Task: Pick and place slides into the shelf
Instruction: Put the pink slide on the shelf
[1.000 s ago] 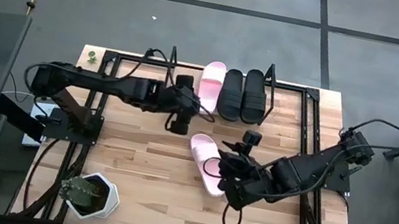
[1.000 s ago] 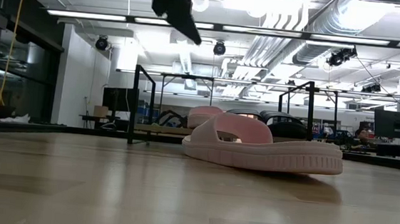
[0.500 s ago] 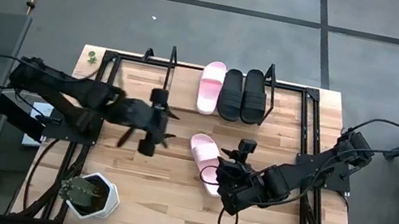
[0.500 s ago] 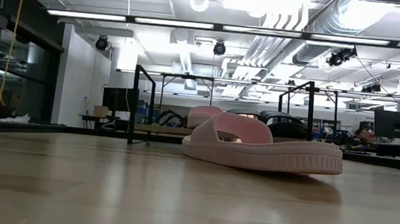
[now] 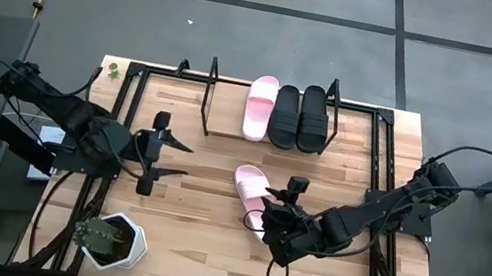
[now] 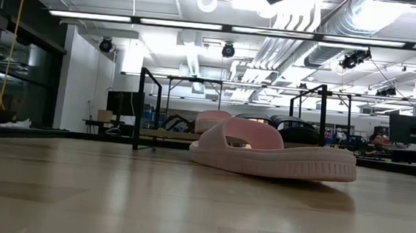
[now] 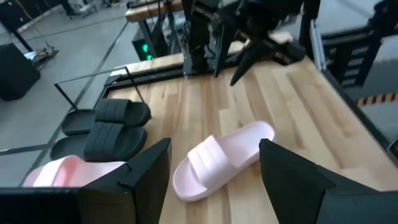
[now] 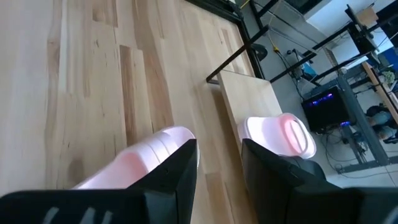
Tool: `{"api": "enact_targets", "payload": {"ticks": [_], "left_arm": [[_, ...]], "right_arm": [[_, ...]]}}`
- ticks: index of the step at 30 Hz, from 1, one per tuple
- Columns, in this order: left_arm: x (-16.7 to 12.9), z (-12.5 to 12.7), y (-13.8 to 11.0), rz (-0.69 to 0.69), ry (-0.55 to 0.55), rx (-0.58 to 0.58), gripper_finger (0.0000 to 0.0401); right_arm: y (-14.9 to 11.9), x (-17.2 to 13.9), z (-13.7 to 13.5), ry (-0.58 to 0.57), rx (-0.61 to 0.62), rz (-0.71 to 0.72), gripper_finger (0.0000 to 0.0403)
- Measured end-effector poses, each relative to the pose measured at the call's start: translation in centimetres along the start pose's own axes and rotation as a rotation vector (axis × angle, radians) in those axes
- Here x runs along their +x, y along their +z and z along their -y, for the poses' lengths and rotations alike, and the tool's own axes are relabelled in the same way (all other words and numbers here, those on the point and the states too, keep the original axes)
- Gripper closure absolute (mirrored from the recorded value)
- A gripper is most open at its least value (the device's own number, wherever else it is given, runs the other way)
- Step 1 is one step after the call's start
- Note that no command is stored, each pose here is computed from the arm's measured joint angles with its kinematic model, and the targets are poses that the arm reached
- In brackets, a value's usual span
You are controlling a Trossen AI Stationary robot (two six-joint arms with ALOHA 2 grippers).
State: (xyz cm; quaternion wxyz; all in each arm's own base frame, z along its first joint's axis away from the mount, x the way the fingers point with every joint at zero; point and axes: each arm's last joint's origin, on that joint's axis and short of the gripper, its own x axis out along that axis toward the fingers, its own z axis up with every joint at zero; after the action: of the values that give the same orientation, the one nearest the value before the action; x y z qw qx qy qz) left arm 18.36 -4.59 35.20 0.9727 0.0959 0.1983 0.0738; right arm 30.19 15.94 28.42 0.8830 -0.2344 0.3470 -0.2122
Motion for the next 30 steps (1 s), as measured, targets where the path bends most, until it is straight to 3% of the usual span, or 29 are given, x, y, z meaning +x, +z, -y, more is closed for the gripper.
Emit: {"api": "enact_targets", "payload": {"ticks": [11,19,30], "left_arm": [[0.6,0.5,-3.1,0.036,0.026,-0.032,0.0176],[0.7,0.5,-3.2,0.039,0.04,-0.052,0.0176],[0.7,0.5,-3.2,0.037,0.04,-0.055,0.0176]], "right_arm": [[-2.9,1.9,-2.1,0.006,0.013,0.007,0.0284],[-5.9,3.8,-3.7,0.011,0.021,0.04,0.0284],[-8.1,5.7,-3.5,0.0,0.015,0.003,0.0284]]}}
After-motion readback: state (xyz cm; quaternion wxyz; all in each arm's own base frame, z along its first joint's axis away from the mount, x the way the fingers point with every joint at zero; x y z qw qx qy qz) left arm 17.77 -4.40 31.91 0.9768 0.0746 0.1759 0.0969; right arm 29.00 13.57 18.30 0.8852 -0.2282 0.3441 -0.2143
